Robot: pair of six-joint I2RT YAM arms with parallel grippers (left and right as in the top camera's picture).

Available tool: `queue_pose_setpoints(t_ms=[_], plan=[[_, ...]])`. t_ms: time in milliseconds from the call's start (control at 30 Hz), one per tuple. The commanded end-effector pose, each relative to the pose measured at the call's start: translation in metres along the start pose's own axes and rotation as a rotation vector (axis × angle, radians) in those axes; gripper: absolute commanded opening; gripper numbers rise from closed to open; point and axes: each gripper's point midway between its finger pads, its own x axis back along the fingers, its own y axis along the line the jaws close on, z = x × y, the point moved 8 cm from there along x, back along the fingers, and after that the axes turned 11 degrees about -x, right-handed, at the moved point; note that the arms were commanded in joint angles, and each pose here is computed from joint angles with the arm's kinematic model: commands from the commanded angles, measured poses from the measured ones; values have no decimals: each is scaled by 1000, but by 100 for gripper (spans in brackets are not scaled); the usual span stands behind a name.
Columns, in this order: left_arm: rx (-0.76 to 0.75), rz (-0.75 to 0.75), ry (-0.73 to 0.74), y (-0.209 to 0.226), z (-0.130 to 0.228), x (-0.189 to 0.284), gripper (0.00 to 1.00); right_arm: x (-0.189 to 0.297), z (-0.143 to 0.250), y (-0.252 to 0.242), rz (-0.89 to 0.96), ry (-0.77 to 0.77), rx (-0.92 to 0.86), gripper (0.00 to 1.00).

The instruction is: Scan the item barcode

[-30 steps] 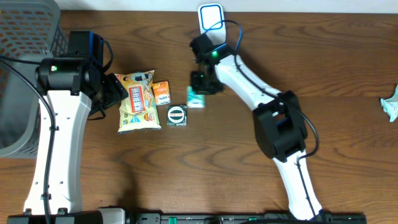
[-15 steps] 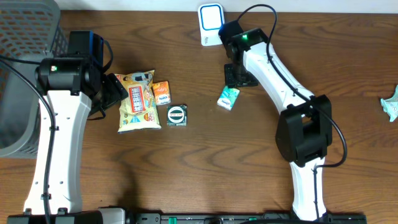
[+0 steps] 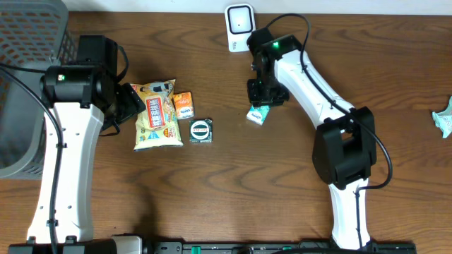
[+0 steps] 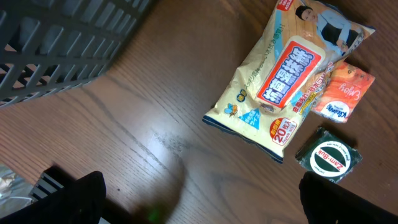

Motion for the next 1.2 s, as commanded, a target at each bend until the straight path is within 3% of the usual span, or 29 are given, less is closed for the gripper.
queue_pose_setpoints(t_ms=[0, 200, 333, 500, 667, 767, 1000, 1167], plan=[[8, -11, 0, 2, 0, 0, 98, -9, 6, 9, -19, 1, -24, 38], [7, -11, 0, 2, 0, 0, 98, -16, 6, 23, 5, -69, 9, 38], [8, -11, 1, 2, 0, 0, 98, -7, 7, 24, 72, -128, -17, 44], [7, -11, 0, 2, 0, 0, 98, 8, 10, 30, 34, -146, -12, 50], [7, -11, 1, 2, 0, 0, 98, 12, 14, 39, -59, -106, -6, 50], [8, -11, 1, 2, 0, 0, 98, 12, 17, 43, -105, -70, -3, 68], [8, -11, 0, 2, 0, 0, 98, 12, 16, 44, -112, -75, -41, 60], [8, -11, 0, 2, 0, 0, 98, 11, 17, 42, -63, -98, -120, 59]])
